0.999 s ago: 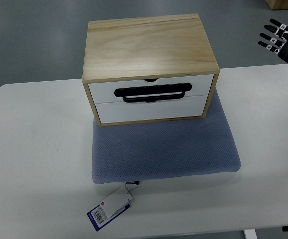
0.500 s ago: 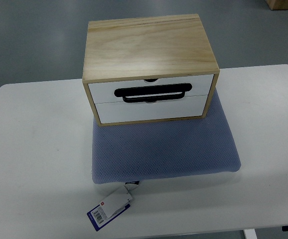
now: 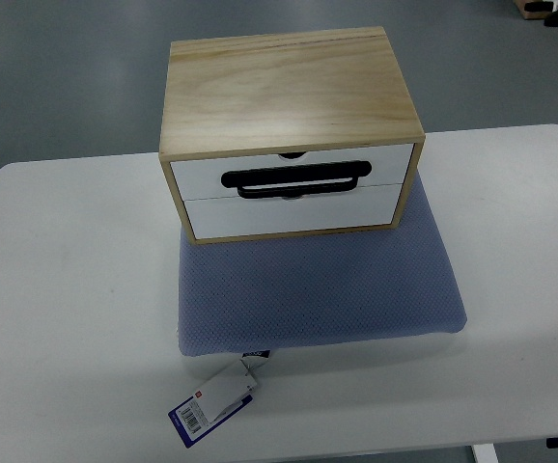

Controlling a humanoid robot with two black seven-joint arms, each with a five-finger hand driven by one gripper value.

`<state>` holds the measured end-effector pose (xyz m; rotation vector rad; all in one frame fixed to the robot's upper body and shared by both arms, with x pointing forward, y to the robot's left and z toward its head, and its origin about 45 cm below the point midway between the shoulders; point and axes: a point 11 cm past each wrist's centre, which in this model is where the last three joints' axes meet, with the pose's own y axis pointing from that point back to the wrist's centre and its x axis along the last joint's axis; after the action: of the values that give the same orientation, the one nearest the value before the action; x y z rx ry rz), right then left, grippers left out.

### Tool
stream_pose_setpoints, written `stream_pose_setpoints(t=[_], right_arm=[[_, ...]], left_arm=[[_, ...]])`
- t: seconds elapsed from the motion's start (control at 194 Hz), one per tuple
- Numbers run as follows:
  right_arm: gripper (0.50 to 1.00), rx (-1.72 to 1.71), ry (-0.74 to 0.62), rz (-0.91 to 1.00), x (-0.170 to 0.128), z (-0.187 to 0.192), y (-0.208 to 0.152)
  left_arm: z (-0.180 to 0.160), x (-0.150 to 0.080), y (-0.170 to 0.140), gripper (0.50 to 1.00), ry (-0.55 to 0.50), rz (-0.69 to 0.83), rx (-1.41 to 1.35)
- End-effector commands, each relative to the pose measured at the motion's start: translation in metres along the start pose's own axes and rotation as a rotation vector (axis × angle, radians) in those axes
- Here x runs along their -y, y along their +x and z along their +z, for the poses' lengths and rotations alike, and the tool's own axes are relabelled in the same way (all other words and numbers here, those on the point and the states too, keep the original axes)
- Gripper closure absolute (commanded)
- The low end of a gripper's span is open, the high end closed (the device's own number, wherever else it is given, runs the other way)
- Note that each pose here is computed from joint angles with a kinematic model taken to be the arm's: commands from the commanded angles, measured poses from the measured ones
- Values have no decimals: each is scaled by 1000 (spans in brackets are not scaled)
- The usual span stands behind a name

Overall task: Open wood drawer with right hand
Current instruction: 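Reach the right hand down to the upper drawer's black handle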

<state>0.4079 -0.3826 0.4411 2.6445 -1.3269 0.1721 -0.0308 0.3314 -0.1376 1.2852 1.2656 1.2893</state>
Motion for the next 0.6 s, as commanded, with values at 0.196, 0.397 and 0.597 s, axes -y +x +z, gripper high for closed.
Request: stream_pose_setpoints(t=[0.196, 0.397, 0.597], right_arm=[[550, -158, 37, -232, 38, -22, -79], [552, -260, 58, -372, 80, -10, -139], [552, -298, 45, -452, 106, 6, -179]], left_arm=[[0, 0, 0, 500, 1, 0, 0], [0, 0, 0, 500, 1, 0, 0], [0, 0, 0, 500, 1, 0, 0]])
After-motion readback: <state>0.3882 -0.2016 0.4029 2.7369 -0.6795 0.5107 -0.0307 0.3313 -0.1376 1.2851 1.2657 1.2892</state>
